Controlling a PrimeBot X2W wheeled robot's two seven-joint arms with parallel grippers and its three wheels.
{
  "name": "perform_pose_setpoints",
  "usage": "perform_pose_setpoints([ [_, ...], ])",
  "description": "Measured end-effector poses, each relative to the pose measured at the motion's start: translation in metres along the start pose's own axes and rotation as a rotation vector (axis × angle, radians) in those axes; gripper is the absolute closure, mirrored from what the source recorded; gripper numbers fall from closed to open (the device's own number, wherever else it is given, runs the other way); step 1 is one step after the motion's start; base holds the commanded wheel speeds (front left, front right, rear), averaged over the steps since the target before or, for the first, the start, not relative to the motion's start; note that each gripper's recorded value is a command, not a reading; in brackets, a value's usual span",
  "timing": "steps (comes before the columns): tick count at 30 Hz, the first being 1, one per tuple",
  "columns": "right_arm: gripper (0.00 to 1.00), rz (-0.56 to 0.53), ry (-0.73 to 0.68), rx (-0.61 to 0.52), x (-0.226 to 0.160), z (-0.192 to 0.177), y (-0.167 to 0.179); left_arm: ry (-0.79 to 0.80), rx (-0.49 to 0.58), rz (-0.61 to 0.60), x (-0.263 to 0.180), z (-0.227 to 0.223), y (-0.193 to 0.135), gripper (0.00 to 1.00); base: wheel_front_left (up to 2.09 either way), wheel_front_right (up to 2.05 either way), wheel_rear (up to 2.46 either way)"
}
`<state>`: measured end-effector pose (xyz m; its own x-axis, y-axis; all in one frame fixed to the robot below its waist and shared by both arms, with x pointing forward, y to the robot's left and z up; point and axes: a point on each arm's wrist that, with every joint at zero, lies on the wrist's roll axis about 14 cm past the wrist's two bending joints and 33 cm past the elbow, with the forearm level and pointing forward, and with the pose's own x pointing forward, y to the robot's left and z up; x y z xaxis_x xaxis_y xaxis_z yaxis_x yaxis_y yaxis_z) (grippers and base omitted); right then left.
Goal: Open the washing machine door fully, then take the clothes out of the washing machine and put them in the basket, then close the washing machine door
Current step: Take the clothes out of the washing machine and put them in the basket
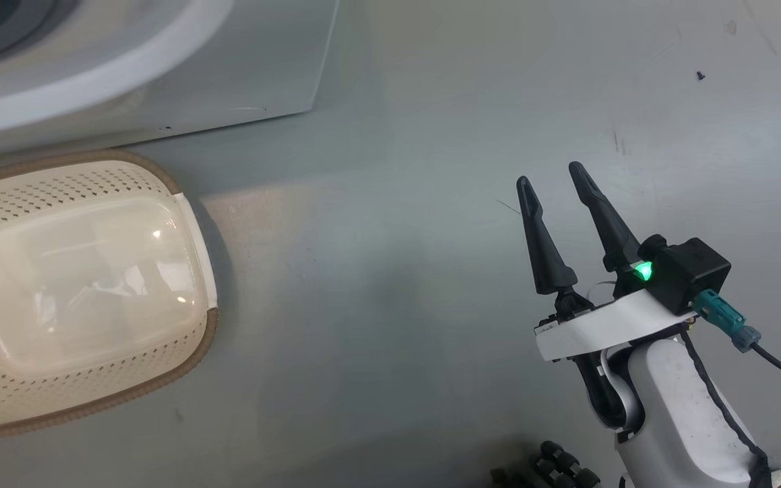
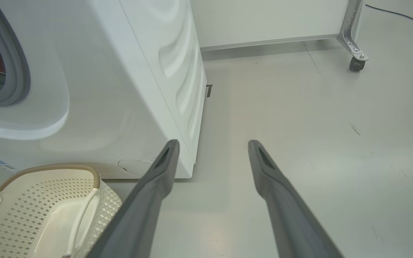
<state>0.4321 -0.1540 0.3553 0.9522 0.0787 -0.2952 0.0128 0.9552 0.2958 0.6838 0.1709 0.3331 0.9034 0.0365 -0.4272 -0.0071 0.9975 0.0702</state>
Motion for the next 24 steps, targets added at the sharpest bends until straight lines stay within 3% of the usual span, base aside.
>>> perform_pose_setpoints([
  [24, 0.0, 0.037, -0.116, -0.017, -0.025, 0.046, 0.019, -0.155, -0.18, -0.033, -0.102, 0.005, 0.005, 1.0, 0.0, 0.0, 0.0],
])
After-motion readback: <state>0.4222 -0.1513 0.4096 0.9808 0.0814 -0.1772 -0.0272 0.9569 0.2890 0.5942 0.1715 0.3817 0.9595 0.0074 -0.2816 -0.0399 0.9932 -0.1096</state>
